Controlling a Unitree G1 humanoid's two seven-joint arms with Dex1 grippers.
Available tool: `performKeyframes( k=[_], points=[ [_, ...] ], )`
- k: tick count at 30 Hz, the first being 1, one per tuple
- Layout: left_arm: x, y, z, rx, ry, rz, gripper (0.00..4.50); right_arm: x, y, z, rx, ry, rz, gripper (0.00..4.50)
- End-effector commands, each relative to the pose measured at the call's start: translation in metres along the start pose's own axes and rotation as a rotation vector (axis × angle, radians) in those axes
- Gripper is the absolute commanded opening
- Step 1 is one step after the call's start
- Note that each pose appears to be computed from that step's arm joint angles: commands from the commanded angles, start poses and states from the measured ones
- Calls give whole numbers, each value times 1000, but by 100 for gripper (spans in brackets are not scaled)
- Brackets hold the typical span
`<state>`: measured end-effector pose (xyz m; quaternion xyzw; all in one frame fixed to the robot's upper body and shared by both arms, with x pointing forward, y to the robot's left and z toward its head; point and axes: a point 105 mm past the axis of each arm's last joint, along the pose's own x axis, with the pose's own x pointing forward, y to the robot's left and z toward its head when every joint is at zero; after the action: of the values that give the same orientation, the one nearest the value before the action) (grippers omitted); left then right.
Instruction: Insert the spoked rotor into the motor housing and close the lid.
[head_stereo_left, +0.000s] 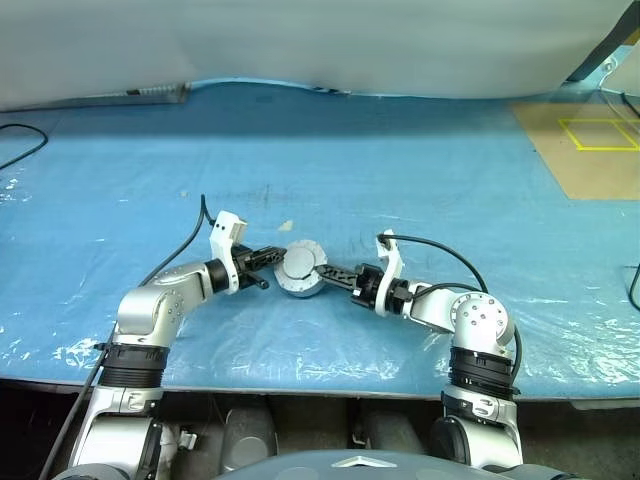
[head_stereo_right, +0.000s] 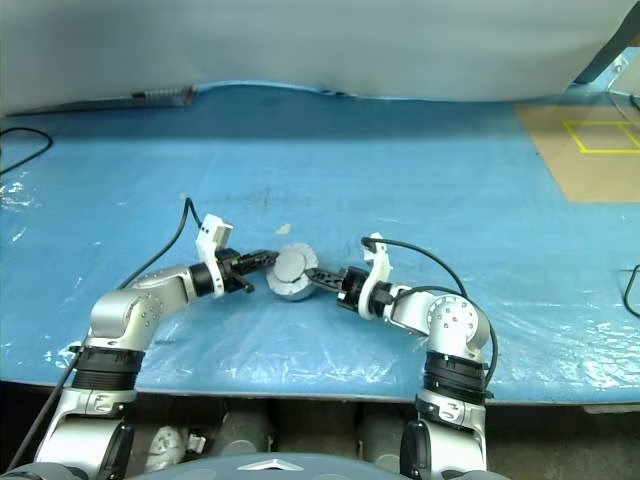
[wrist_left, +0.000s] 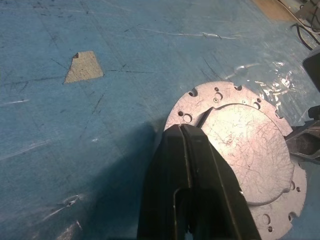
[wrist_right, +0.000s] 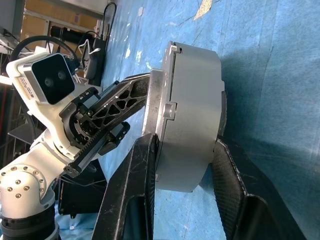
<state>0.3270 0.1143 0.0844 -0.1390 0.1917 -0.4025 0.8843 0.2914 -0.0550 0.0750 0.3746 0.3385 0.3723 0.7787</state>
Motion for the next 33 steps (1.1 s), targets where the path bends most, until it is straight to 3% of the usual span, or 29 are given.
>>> performKeyframes(
  k=[1, 5, 14, 15, 22, 33],
  points=[
    [7, -8, -7, -54, 8, -48, 17, 3, 7, -10, -3, 45, 28, 122],
    [3, -6, 10, -123, -80, -46, 113, 2, 11, -2, 38, -6, 62, 122],
    [-22, 16, 33, -440, -328, -22, 434, -4, 35, 45, 125, -213, 204, 120],
    [-24, 17, 34, -479, -347, -31, 450, -4, 37, 48, 130, -223, 209, 120],
    [-27, 11, 26, -750, -434, -106, 450, 5, 46, 63, 135, -247, 230, 120],
    [-7, -17, 17, -926, -466, -218, 450, 20, 63, 51, 139, -180, 282, 120]
  ],
)
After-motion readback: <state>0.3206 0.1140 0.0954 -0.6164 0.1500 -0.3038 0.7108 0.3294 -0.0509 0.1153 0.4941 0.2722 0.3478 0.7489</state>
